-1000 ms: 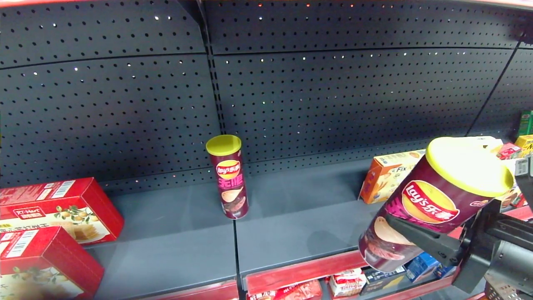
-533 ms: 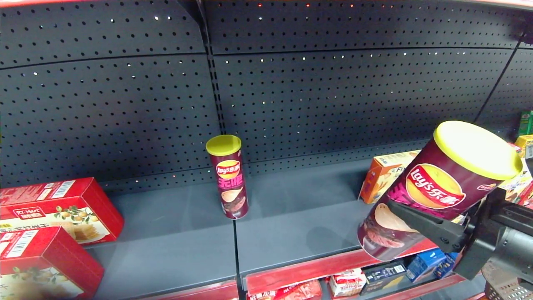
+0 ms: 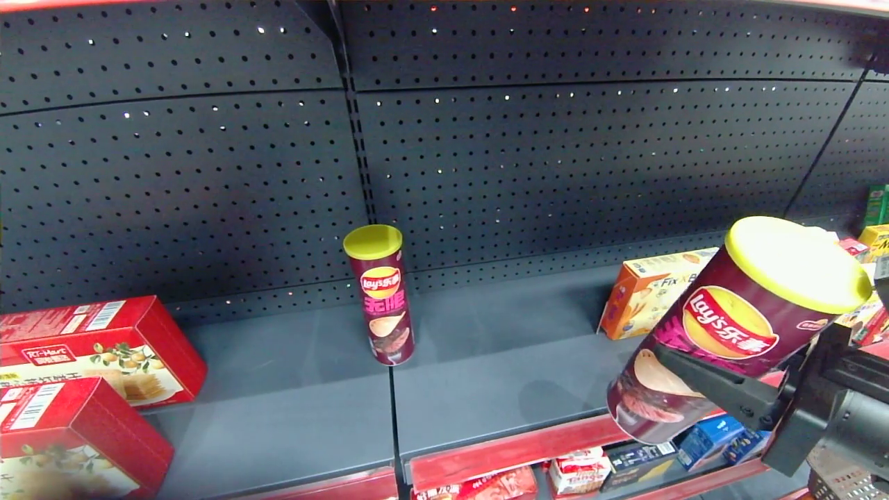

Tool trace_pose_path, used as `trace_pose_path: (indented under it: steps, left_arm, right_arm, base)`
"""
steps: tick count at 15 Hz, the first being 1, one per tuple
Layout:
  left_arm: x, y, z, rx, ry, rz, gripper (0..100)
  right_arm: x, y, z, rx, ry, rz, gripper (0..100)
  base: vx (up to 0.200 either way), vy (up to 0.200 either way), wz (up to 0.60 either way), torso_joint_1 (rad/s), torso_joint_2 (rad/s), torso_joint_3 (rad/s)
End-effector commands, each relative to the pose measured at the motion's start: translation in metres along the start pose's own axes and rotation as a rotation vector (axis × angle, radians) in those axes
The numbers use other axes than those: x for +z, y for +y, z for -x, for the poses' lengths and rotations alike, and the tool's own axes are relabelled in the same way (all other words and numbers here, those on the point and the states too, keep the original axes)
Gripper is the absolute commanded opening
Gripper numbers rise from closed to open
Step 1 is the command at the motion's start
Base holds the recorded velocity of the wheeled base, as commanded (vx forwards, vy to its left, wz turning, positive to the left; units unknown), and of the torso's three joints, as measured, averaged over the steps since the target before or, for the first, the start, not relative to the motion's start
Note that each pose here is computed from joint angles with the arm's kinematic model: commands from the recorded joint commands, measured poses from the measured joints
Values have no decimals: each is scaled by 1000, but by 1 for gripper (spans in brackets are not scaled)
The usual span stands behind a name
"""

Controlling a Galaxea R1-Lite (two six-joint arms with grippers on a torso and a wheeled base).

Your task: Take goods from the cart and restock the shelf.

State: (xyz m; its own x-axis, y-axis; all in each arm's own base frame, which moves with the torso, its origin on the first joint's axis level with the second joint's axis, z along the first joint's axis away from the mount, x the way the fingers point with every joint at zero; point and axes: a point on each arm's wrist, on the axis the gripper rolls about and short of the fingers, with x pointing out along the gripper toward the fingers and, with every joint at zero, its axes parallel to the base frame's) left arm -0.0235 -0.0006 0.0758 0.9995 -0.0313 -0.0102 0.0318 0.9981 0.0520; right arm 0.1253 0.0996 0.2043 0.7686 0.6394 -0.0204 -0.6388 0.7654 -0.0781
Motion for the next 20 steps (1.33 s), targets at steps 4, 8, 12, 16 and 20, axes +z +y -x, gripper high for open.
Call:
trace_pose_path:
  steps: [4,8,12,16,20]
  left_arm:
    - [16,0,3,-41,-43,21,100]
    - [82,1,-22,-234,49,54,100]
    - [108,-2,-51,-382,145,75,100]
    - [120,-2,-83,-399,205,-28,100]
    - [123,-6,-117,-604,217,62,100]
  right_arm:
    - [-8,-6,2,-33,28,8,0]
    - [-6,-6,-1,-31,25,8,0]
    - [-2,-7,-6,-33,19,5,0]
    - [1,-8,-10,-43,12,4,0]
    - [-3,-12,-7,-64,26,1,0]
  base:
    - [0,0,0,0,0,0]
    - [0,0,0,0,0,0]
    - [0,0,0,0,0,0]
    - [0,0,0,0,0,0]
    - [0,0,0,0,0,0]
